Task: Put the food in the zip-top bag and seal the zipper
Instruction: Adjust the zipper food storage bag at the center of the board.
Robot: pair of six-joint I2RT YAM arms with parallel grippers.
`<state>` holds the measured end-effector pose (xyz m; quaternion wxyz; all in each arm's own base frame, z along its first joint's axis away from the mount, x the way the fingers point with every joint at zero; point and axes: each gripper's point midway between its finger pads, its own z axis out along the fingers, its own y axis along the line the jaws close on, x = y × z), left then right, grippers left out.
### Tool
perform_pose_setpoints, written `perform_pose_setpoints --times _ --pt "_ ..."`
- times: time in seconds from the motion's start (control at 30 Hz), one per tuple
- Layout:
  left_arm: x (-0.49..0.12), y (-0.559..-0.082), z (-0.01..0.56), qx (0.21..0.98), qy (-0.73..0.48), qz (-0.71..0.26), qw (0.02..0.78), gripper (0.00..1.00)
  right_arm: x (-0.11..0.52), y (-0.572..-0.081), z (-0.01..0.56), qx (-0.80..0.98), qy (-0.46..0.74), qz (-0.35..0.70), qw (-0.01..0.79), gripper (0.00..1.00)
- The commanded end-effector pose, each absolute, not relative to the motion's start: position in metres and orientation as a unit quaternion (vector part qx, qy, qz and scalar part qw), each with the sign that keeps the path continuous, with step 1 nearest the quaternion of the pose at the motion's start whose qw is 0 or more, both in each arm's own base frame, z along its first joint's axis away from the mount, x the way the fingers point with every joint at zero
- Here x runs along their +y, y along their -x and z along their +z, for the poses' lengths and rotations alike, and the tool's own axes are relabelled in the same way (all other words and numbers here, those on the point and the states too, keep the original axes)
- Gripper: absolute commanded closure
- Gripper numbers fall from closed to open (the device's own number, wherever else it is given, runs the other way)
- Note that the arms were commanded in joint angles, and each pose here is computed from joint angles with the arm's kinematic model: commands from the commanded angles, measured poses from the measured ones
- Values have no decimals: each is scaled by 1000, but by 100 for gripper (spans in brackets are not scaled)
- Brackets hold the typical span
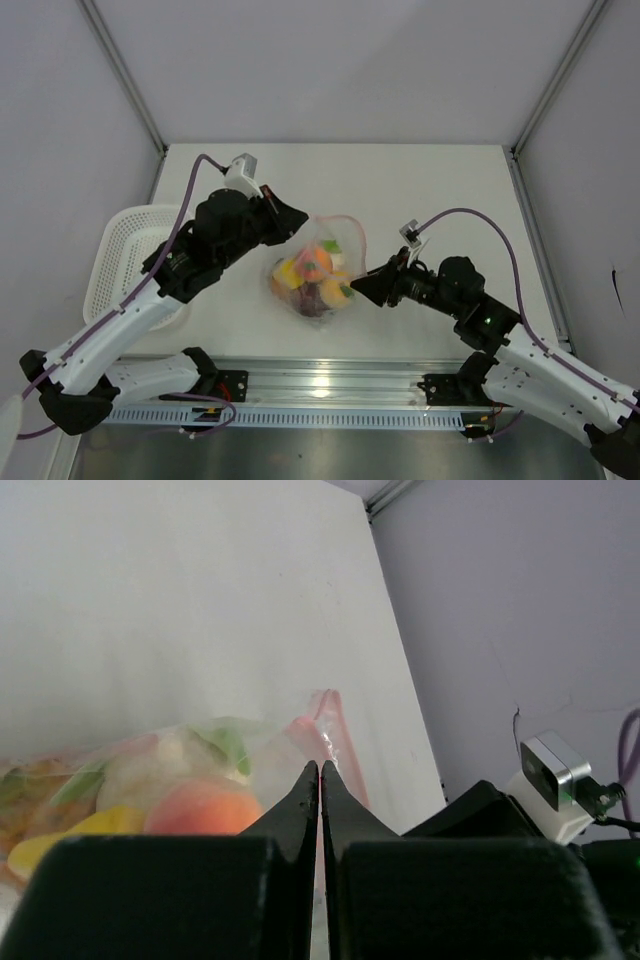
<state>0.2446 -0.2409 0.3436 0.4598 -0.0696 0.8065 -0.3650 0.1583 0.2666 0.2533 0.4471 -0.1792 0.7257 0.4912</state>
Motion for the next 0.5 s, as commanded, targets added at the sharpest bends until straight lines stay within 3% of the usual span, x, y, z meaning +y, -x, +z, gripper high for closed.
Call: perform_pose_setpoints --times 0.0,0.17,0.47 --pt "-243 -237 368 766 61 -416 486 99 274 -174 279 695 159 504 488 73" --pt "-231 -232 343 782 64 -392 480 99 272 -192 282 701 155 471 512 100" --pt "-222 -225 356 777 5 -371 508 96 282 -210 294 708 204 458 497 100"
